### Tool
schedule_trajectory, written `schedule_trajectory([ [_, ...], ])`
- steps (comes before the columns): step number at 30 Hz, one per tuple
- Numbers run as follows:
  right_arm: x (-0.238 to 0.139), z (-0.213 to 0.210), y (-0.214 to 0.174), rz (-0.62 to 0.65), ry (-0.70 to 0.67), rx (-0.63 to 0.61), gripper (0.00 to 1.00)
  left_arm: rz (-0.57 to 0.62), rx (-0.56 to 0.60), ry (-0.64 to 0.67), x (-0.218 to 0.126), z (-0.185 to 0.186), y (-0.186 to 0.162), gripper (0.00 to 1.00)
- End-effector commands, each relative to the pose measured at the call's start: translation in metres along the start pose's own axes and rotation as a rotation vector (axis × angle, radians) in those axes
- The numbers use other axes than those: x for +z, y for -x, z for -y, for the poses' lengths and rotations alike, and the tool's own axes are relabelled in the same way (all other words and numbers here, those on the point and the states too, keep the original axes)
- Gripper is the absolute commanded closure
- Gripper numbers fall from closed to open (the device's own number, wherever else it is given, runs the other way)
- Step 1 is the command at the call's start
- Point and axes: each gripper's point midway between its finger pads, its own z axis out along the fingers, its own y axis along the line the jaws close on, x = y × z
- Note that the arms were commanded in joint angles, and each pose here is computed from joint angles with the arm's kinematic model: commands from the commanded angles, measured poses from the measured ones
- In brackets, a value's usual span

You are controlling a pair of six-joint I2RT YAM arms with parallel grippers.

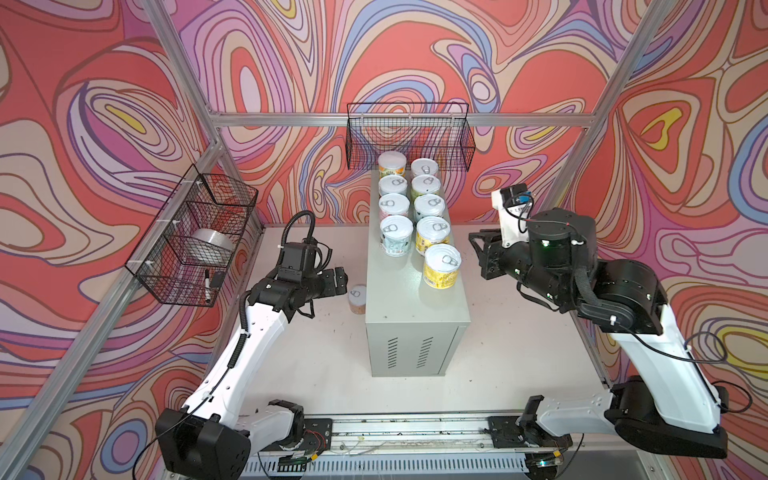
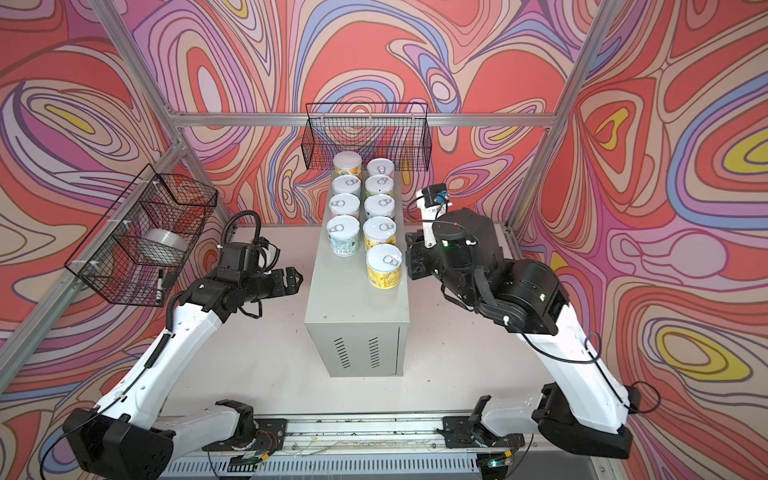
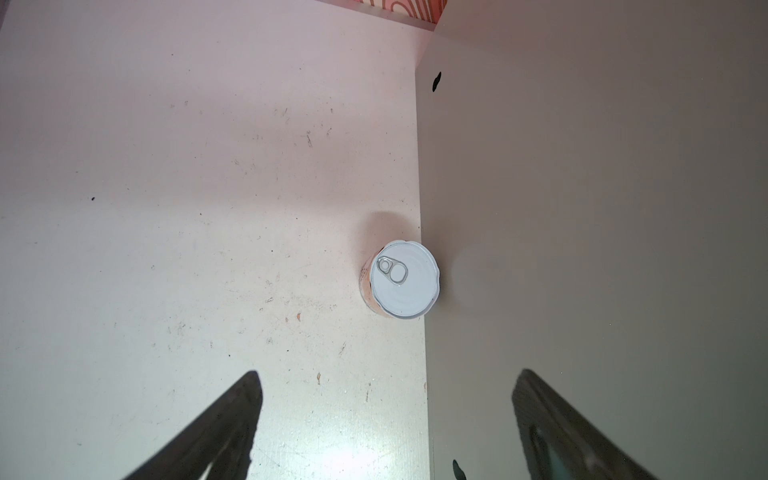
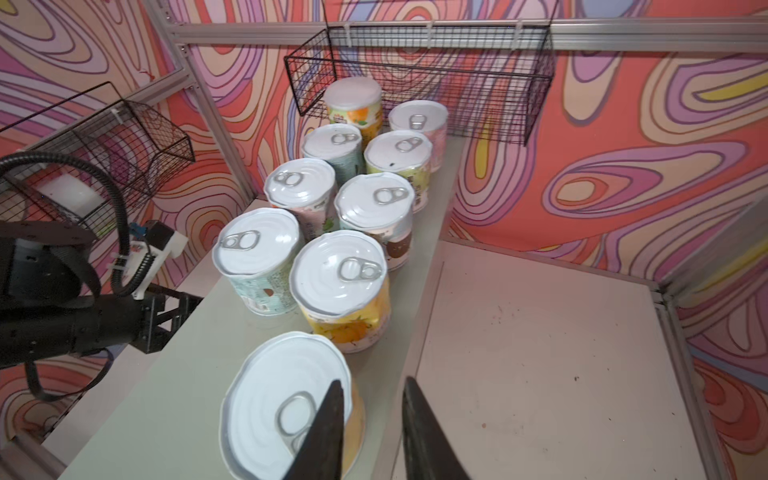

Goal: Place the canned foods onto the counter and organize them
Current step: 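Open the right gripper and release the yellow can, then withdraw the right gripper toward the floor beside the cabinet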

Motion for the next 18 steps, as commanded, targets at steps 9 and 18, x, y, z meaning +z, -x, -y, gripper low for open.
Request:
schedule_trajectory([
  [9,0.017,0.015,-0.04,-0.103,-0.1,-0.009,0.71,0.024,-0.011,-0.021,-0.009,0.005,0.007,0.06],
  [18,0.041,-0.004,-0.054,-0.155,-0.051,-0.039,0.69,0.012,-0.016,-0.013,-0.009,0.002,0.0,0.06],
])
